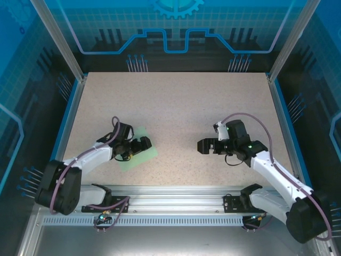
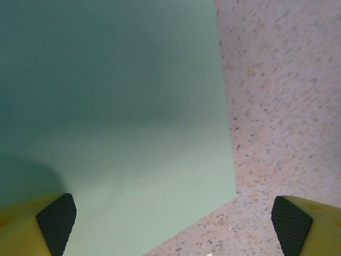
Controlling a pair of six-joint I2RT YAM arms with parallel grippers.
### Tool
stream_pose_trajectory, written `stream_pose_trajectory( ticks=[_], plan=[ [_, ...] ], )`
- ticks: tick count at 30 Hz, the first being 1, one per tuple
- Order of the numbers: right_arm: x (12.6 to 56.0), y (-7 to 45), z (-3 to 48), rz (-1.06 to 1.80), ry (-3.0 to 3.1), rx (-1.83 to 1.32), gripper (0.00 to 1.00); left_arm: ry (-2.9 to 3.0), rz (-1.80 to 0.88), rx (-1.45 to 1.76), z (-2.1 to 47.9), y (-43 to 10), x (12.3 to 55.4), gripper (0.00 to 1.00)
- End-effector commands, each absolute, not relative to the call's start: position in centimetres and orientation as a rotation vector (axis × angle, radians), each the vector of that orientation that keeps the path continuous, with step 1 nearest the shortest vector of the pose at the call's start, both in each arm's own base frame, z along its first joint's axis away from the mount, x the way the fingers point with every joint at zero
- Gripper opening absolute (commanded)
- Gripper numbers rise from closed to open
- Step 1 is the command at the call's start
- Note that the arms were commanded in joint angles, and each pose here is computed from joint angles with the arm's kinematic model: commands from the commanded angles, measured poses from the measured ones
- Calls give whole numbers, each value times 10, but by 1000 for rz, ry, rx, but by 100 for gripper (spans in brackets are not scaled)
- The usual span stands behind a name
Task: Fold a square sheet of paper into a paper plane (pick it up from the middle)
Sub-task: Move the square sheet of paper to the center of the table.
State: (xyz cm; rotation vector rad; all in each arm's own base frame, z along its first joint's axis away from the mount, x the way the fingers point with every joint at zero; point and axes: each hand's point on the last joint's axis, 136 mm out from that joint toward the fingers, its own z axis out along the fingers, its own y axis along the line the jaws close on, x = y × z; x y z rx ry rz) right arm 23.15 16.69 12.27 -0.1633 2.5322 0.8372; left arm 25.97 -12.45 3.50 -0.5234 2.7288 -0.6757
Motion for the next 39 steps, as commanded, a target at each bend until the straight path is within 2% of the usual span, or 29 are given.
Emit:
stream_pose_trajectory(
  ticks=[1, 13, 21, 27, 32, 35, 39],
  plan=[
    [234, 168, 119, 774, 2568, -191, 99, 2735, -713, -472, 37, -143, 274, 99],
    [221, 127, 90, 502, 2660, -71, 99, 2894, -691, -274, -5, -215, 282, 99],
    [204, 101, 79, 464, 2706, 120, 99, 2919, -727, -88, -8, -282, 292, 99],
    [202, 106, 90, 549, 2668, 132, 99, 2856, -784, 11, 20, -315, 301, 98],
    [212, 130, 105, 707, 2630, 58, 100, 2725, -750, 25, 69, -300, 305, 98],
    [224, 154, 118, 829, 2577, 7, 100, 2653, -648, -2, 93, -271, 301, 98],
    [244, 186, 127, 825, 2589, -92, 99, 2582, -562, -80, 110, -227, 291, 98]
  ],
)
